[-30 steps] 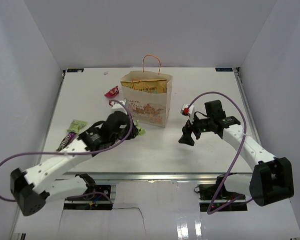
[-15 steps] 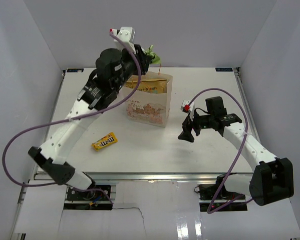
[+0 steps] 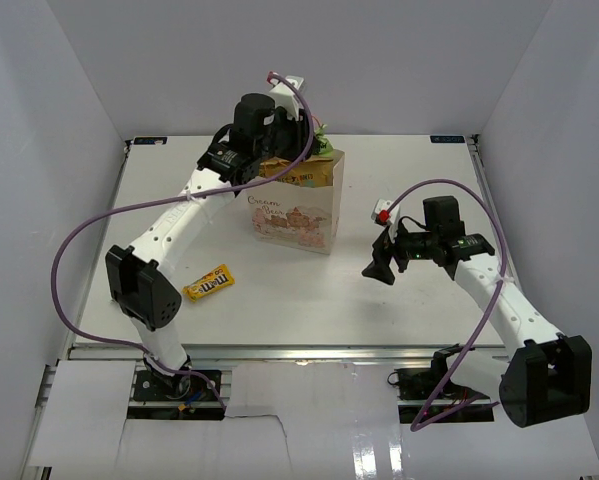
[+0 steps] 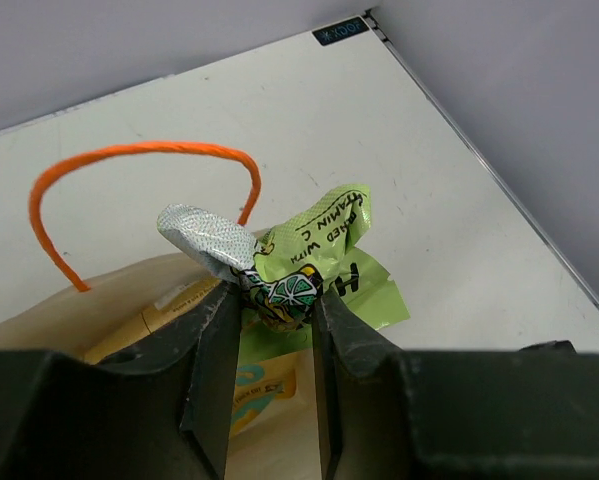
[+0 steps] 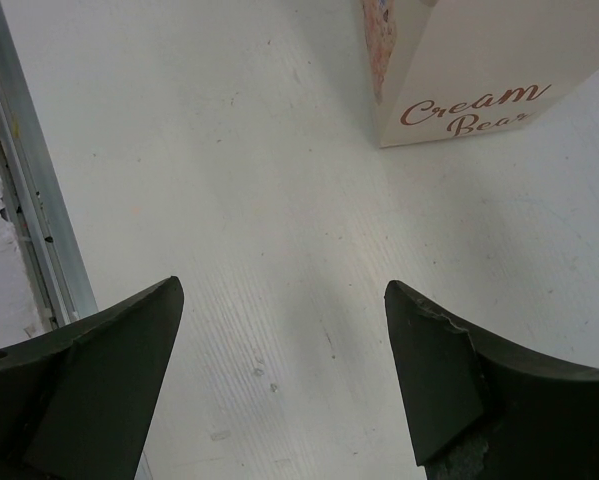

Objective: Place the snacks into the paper bag

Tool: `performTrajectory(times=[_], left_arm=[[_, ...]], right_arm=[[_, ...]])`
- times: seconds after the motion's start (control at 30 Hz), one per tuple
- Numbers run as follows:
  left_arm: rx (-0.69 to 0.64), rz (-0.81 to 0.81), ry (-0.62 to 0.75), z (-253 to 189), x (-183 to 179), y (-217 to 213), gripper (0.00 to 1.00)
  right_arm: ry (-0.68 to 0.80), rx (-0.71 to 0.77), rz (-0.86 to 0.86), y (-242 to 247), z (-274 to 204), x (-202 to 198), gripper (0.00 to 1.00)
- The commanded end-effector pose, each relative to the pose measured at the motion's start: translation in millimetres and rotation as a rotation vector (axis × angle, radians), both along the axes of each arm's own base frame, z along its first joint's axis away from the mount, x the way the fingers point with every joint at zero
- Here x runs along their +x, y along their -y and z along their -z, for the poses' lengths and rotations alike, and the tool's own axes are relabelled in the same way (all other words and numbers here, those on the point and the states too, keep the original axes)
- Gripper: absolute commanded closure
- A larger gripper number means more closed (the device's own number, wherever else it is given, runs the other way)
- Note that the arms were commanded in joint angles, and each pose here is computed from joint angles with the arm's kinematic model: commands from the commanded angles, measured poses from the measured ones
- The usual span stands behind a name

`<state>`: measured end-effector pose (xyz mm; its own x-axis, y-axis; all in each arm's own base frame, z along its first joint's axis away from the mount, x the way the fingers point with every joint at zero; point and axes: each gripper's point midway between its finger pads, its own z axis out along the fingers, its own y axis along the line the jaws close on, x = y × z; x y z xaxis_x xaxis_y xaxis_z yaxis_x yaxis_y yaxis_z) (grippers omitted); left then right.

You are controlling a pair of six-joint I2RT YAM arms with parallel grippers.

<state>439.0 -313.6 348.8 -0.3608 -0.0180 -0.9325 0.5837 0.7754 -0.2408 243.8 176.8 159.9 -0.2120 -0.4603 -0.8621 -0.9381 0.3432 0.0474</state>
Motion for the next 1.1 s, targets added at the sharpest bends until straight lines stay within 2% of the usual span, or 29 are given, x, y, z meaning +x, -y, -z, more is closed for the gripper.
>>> performTrajectory(times=[0.0, 0.1, 0.2, 0.23, 0.33, 0.37, 0.47, 0.57, 0.6, 0.67, 0.73, 0.77, 0.8, 0.87, 0.9, 0.93, 0.97, 1.0, 1.07], left_arm=[[-0.043, 0.06, 0.068, -37.4, -27.3, -4.9, 0.73], [-0.038, 0.063, 0.057, -33.2, -34.0, -8.4, 0.72], [-0.031, 0.067, 0.031, -23.3, -38.8, -9.9, 0.64], [-0.031, 0.068, 0.027, -21.6, -39.3, -9.8, 0.55], [-0.031, 0.072, 0.01, -16.1, -40.9, -9.3, 0.4], [-0.033, 0.068, 0.009, -17.1, -40.7, -9.6, 0.31], [-0.053, 0.05, 0.031, -31.5, -37.5, -10.5, 0.23], [-0.071, 0.017, 0.07, -54.5, -34.6, -15.2, 0.21], [-0.076, 0.001, 0.089, -66.7, -35.3, -19.1, 0.2], [-0.082, -0.064, 0.129, -86.6, -39.0, -35.3, 0.17], [-0.076, -0.121, 0.13, -85.9, -45.5, -50.8, 0.17], [-0.097, -0.146, 0.161, -102.5, -61.3, -65.5, 0.17], [-0.09, -0.214, 0.168, -101.8, -63.3, -80.8, 0.16], [-0.097, -0.264, 0.154, -91.8, -89.9, -105.9, 0.16], [-0.095, -0.308, 0.147, -86.1, -97.9, -119.2, 0.16], [-0.097, -0.329, 0.136, -79.1, -106.8, -128.0, 0.16], [-0.084, -0.353, 0.088, -54.2, -114.5, -135.4, 0.16], [-0.114, -0.377, 0.101, -61.4, -136.4, -152.6, 0.16], [-0.128, -0.449, 0.059, -42.8, -151.8, -172.3, 0.15]], right_arm=[[0.009, 0.011, -0.005, -0.1, -2.2, -0.1, 0.13], [0.007, 0.015, -0.009, -1.3, -2.2, 1.4, 0.13], [0.004, 0.018, -0.012, -2.4, -3.2, 3.1, 0.13], [0.004, 0.019, -0.014, -2.9, -3.4, 4.0, 0.13], [0.008, 0.025, -0.02, -4.3, -6.8, 5.5, 0.13], [0.009, 0.032, -0.03, -5.7, -7.9, 4.8, 0.13], [0.011, 0.052, -0.095, -10.4, -12.0, -3.5, 0.12], [-0.004, 0.087, -0.177, -17.3, -19.4, -17.0, 0.12], [0.055, 0.085, -0.24, -21.5, -25.6, -19.0, 0.12], [0.052, 0.08, -0.359, -31.9, -25.1, -40.7, 0.12], [0.188, 0.046, -0.504, -42.9, -30.7, -48.0, 0.1], [0.199, -0.014, -0.556, -44.5, -21.9, -54.1, 0.1], [0.276, -0.042, -0.681, -59.5, -18.9, -67.8, 0.09], [0.373, -0.14, -0.74, -74.7, -9.6, -61.2, 0.09], [0.423, -0.154, -0.819, -94.7, -7.8, -75.0, 0.09], [0.428, -0.18, -0.826, -107.2, -0.4, -73.9, 0.09], [0.469, -0.234, -0.806, -118.6, 3.2, -66.5, 0.1], [0.568, -0.192, -0.816, -153.6, -7.4, -68.8, 0.1], [0.562, -0.2, -0.755, -196.2, -1.0, -66.1, 0.1]])
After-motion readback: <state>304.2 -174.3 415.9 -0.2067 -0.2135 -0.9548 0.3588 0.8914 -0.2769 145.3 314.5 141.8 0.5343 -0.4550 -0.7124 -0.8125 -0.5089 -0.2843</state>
